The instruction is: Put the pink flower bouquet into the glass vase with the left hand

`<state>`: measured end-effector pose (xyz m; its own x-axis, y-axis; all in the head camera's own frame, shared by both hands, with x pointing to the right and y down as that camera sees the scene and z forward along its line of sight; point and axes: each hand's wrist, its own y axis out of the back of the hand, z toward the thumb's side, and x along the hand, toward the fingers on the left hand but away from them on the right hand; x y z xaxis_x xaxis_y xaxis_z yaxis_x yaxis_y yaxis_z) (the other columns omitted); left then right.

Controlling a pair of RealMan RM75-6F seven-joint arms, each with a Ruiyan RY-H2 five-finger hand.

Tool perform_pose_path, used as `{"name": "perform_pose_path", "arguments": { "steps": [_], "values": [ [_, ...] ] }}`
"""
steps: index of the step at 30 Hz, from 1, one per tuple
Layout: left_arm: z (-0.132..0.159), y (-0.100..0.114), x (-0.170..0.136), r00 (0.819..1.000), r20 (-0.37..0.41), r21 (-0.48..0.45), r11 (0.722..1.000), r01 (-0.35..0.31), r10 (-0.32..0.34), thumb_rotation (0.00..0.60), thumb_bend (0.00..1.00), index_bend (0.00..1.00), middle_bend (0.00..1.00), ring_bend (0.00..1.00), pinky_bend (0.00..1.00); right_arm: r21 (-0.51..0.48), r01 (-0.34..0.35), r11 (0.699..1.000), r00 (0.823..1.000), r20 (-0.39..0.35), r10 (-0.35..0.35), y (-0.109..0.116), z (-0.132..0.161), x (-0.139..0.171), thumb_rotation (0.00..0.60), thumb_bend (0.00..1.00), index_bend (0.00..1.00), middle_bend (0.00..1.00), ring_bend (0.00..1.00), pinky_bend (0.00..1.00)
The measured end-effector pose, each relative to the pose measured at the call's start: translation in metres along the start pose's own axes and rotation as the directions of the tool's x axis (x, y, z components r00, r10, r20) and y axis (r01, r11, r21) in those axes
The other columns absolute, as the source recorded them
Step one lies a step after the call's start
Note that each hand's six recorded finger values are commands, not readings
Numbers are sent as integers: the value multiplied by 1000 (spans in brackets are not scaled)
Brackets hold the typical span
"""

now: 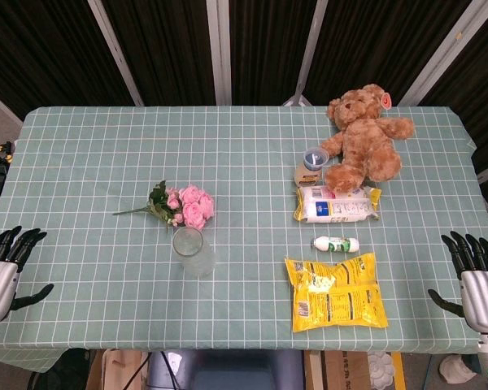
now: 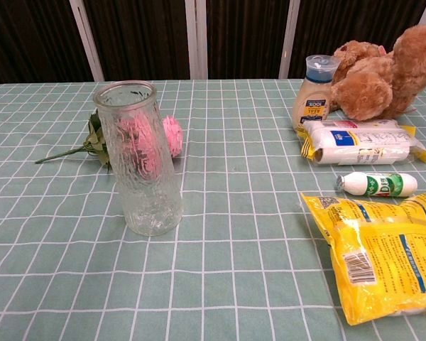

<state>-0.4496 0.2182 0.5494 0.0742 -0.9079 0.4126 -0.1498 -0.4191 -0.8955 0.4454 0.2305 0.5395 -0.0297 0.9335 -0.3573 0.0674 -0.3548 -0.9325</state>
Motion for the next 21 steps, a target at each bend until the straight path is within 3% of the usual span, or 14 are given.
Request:
{"name": "perform_pose_path", "arguments": {
  "steps": [8, 14, 21],
  "values": [
    [14, -11, 44, 995, 1, 42, 995, 95, -95, 600, 226, 145, 97, 0, 0, -2, -6, 1000, 1000, 3, 6, -1, 0, 0, 600, 171, 113, 105, 38, 0],
    [50, -18, 92, 988, 45, 80, 987, 142, -146, 600, 224, 145, 96, 0, 0, 4, -26, 1000, 1000, 6, 26, -6, 1, -1, 600, 171, 113, 105, 38, 0],
    [107, -46, 136, 979, 93, 122, 978, 172, -184, 600, 220, 137, 87, 0, 0, 12, -42, 999, 999, 11, 42, -11, 2, -2, 600, 171, 113, 105, 38, 0]
  ]
}}
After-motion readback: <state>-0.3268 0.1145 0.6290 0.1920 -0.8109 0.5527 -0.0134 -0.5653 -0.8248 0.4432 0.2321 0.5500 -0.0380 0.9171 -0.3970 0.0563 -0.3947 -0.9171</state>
